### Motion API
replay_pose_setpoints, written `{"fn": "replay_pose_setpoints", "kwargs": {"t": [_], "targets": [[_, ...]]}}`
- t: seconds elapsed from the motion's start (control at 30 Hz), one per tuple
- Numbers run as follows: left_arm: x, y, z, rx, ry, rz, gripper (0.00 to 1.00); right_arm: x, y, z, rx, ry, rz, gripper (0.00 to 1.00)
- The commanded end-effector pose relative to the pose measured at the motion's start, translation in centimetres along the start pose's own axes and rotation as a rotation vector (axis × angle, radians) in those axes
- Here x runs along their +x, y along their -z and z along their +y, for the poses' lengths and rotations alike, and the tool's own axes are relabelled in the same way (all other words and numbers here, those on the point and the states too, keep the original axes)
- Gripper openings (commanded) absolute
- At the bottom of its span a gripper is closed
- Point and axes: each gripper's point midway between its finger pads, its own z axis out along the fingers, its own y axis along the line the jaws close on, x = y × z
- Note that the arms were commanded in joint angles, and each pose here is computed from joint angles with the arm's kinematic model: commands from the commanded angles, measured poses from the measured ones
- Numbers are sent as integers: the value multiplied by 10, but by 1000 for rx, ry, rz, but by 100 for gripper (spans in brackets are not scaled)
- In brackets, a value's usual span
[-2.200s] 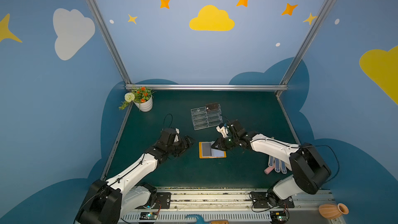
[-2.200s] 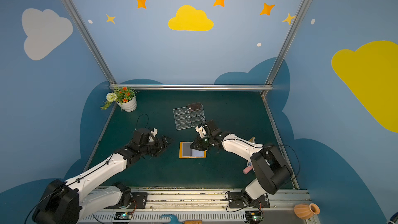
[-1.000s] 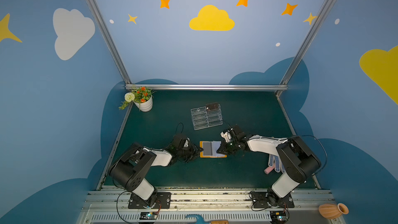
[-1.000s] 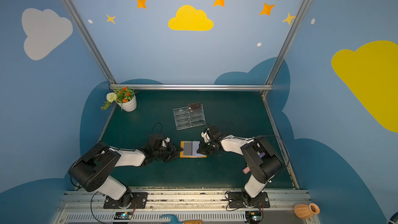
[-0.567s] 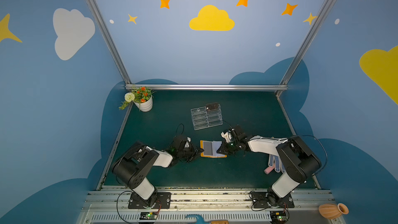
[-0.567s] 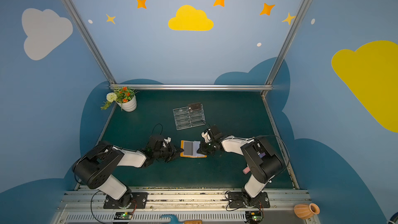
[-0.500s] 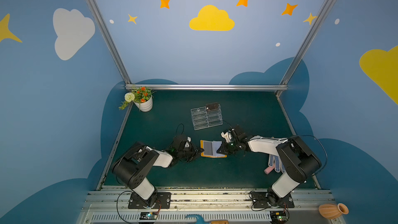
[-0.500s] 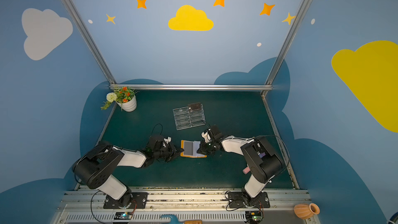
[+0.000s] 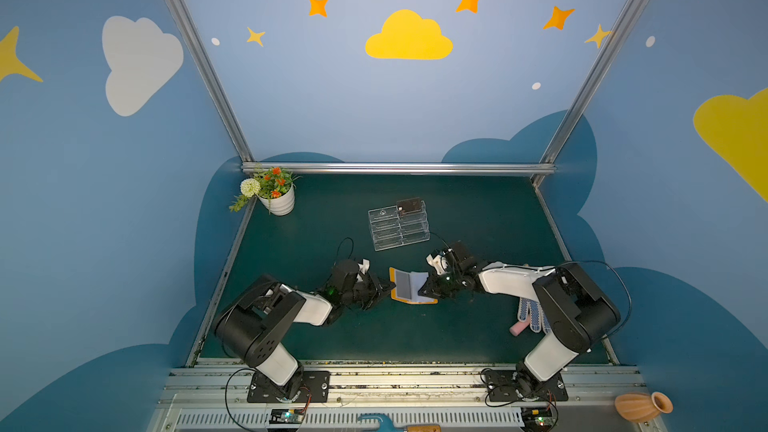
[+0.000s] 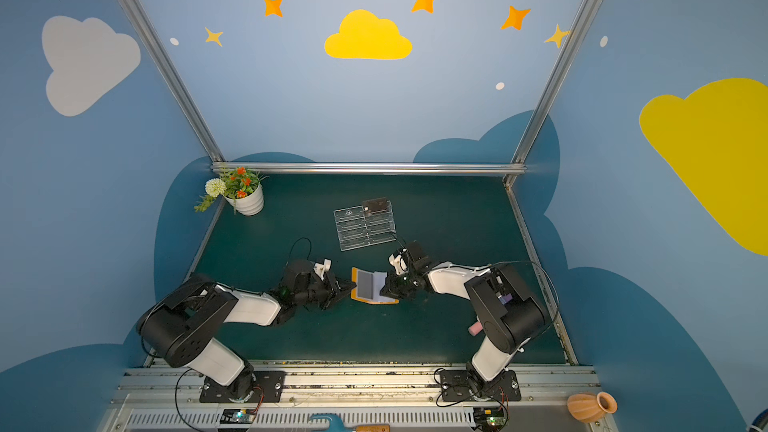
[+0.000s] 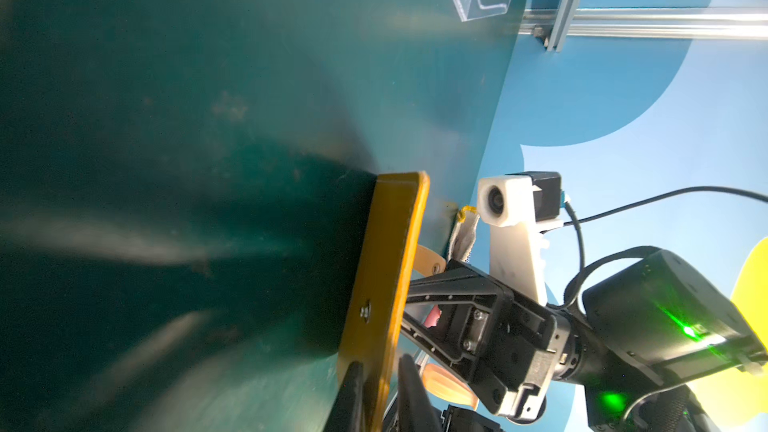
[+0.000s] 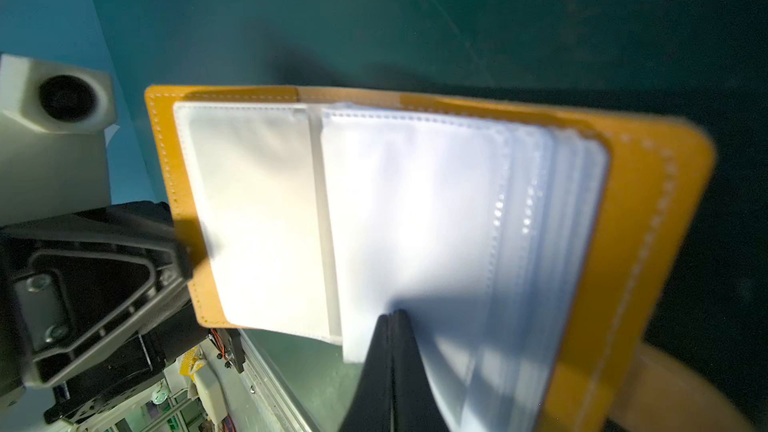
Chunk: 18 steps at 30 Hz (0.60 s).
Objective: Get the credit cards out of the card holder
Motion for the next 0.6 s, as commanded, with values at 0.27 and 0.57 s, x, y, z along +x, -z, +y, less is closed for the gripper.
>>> {"fn": "replay_pose_setpoints", "kwargs": {"t": [0.27, 0.57], "targets": [[2, -1, -3, 20, -35, 5, 4, 9, 1, -11, 33, -30, 17, 3], [2, 2, 2, 4, -51, -9, 4, -6, 30, 23, -30, 20, -64, 49]]}}
